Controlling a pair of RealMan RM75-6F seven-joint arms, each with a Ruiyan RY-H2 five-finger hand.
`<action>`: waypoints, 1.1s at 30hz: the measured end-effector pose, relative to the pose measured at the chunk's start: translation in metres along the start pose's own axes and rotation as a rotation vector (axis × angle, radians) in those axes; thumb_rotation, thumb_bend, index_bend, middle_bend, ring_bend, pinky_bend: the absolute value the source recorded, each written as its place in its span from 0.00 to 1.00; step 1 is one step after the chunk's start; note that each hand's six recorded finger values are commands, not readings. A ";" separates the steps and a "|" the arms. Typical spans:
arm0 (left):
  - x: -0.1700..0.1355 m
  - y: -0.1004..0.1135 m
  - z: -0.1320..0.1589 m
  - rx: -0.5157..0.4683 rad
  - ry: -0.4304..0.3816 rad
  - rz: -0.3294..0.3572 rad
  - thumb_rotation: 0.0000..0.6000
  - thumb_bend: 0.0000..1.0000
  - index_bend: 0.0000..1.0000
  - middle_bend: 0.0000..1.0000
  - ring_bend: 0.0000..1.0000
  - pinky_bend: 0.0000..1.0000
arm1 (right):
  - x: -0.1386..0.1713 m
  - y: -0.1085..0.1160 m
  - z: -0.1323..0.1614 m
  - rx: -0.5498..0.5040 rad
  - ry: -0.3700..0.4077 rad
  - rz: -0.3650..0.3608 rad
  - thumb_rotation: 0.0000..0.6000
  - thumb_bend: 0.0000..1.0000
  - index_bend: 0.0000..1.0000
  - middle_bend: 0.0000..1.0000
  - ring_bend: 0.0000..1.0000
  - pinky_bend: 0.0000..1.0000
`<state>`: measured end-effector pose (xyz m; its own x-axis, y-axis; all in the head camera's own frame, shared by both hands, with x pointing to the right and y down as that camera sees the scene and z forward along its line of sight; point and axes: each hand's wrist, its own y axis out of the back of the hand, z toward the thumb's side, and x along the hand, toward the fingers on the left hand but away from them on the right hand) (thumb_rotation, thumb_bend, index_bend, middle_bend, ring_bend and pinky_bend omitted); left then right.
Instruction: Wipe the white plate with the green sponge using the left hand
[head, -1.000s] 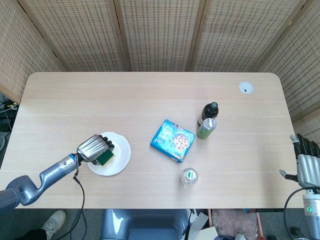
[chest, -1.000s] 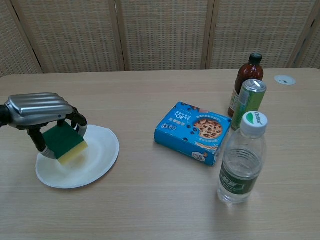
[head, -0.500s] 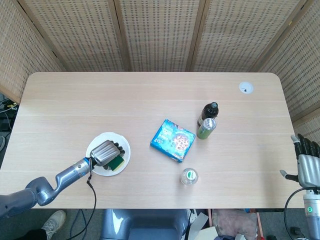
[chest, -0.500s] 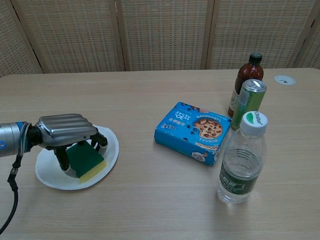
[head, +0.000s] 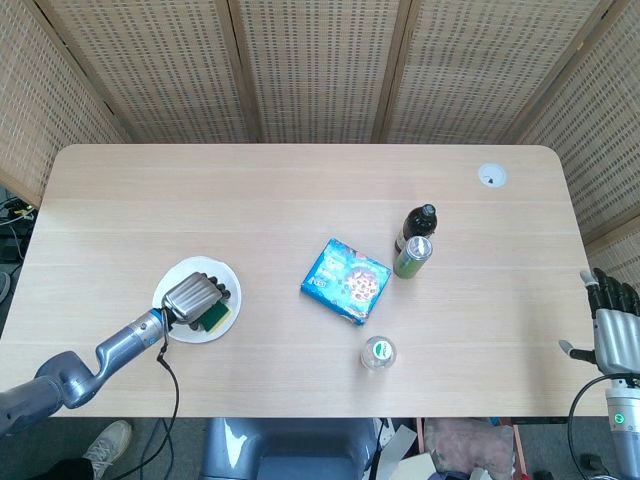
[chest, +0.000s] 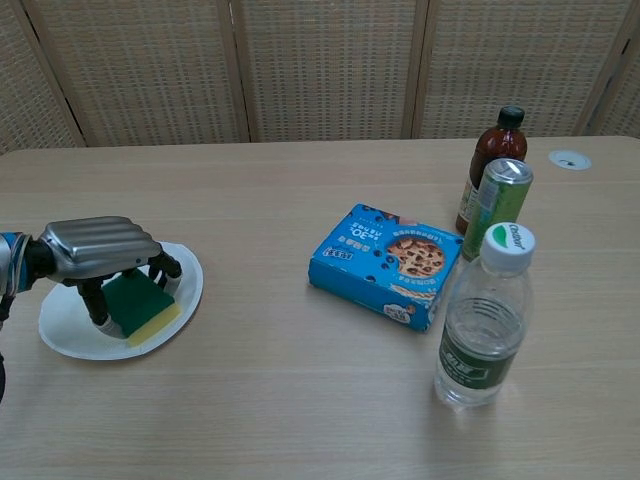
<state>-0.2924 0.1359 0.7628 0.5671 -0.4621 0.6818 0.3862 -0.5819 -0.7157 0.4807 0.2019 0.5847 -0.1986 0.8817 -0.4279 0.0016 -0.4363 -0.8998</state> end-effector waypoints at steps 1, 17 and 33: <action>0.000 0.000 -0.001 -0.005 0.003 0.000 1.00 0.04 0.54 0.44 0.37 0.48 | 0.000 0.000 0.000 0.000 0.000 -0.001 1.00 0.00 0.01 0.00 0.00 0.00; 0.006 0.004 0.049 -0.101 -0.123 0.026 1.00 0.05 0.54 0.44 0.37 0.48 | 0.002 0.001 0.002 -0.002 0.007 -0.006 1.00 0.00 0.01 0.00 0.00 0.00; -0.009 0.036 0.011 -0.076 -0.044 0.088 1.00 0.05 0.54 0.44 0.37 0.48 | 0.000 -0.001 0.002 0.002 0.005 0.002 1.00 0.00 0.01 0.00 0.00 0.00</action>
<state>-0.2753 0.1263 0.7295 0.6282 -0.4847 0.6086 0.2787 -0.5901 -0.7577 0.4788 0.2020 0.5856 -0.1940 0.8817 -0.4301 0.0000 -0.4384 -0.8988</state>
